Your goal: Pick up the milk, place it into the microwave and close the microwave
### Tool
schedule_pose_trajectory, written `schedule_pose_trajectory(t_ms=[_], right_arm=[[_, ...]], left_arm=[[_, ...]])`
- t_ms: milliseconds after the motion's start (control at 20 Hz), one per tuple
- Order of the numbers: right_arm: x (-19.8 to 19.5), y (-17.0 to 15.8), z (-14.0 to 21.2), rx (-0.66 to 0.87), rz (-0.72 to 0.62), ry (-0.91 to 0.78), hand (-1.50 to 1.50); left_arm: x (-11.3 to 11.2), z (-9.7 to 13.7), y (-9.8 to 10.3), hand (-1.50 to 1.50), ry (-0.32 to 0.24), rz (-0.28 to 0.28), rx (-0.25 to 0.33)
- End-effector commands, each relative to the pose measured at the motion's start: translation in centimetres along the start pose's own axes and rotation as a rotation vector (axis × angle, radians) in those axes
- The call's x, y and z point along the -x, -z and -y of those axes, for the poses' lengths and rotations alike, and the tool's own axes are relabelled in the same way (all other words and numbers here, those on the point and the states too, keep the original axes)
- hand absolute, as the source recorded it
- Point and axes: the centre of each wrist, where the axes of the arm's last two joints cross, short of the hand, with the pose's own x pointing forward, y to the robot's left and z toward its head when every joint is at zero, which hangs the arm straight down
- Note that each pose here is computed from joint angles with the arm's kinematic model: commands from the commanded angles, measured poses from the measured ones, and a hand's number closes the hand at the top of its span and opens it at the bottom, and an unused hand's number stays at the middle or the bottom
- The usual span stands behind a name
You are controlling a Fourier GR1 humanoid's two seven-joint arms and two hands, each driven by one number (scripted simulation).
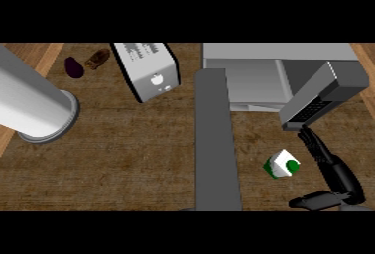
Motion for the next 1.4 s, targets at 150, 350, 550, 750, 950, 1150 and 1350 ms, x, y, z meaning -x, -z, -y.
schedule_pose_trajectory(t_ms=[150, 350, 550, 750, 950, 1150, 1350], right_arm=[[4.5, -0.1, -1.1, -0.052, -0.003, -0.068, -1.50], [6.1, -0.7, 0.3, -0.054, -0.034, -0.103, -1.50], [7.3, 0.0, -1.9, -0.053, -0.021, -0.051, -1.50], [7.1, 0.6, -0.8, -0.045, -0.014, -0.032, -1.50], [7.6, -0.4, -1.1, -0.032, 0.000, 0.017, -1.50], [7.9, 1.1, -3.6, -0.047, 0.005, 0.078, 1.50], [7.9, 1.1, -3.4, -0.113, 0.000, 0.103, 1.50]], left_arm=[[-1.4, 0.0, 0.3, -1.50, -0.030, 0.023, 0.048], [-0.7, -0.7, -0.6, -1.50, -0.019, 0.036, 0.033], [-1.1, -1.2, 0.2, -1.50, 0.004, 0.046, 0.055], [-0.6, -1.0, -1.0, -1.50, -0.034, 0.046, 0.046], [-0.6, -1.5, -2.2, -1.50, -0.014, 0.030, 0.041], [-0.7, -1.2, -1.6, -1.50, -0.024, 0.033, 0.071], [-1.4, -0.7, -1.5, -1.50, -0.032, 0.038, 0.060]])
